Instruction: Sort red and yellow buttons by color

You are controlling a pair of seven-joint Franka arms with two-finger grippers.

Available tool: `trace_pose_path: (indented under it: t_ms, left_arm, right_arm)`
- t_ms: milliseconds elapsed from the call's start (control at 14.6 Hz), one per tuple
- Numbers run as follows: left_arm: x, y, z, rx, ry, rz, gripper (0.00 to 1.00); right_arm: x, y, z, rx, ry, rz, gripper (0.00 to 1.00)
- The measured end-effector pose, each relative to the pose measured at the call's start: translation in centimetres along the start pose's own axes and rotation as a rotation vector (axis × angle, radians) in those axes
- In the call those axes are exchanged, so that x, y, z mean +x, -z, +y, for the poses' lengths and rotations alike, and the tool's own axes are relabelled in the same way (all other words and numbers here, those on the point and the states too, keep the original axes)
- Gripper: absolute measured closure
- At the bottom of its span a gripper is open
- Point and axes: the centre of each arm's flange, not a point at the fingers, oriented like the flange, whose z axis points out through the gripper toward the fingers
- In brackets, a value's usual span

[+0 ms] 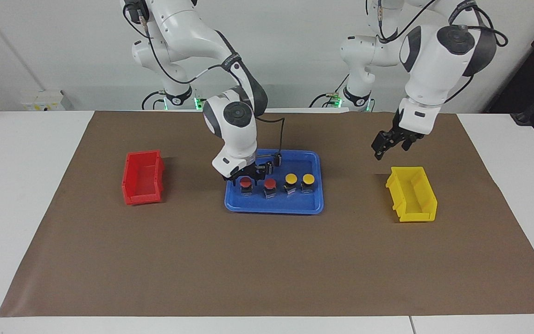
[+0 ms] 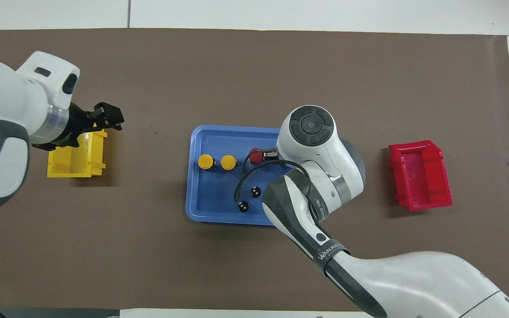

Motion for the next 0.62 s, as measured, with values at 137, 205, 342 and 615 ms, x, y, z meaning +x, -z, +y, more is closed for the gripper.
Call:
trace_pose_path:
  t_ms: [137, 205, 342, 615]
  left_arm:
    - [-1.6, -2.7, 3.2, 0.0, 0.047, -0.006, 0.0]
    - [-2.1, -4.2, 4.6, 0.002, 0.061, -0.01, 0.0]
    - [-2.7, -7.2, 6.8, 0.006, 0.079, -0.016, 0.0]
    - [-4.5, -11.7, 10.2, 0.014, 0.069, -0.027, 0.07]
  right_arm:
    - [0.0, 0.2, 0.0, 0.002, -0.001, 0.003, 0.63]
    - [0.1, 0.5, 0.1, 0.005, -0.002, 0.008, 0.63]
    - [0.9, 2.8, 0.6, 0.017, -0.014, 0.037, 0.63]
    - [1.6, 11.2, 9.1, -0.011, -0.007, 0.02, 0.63]
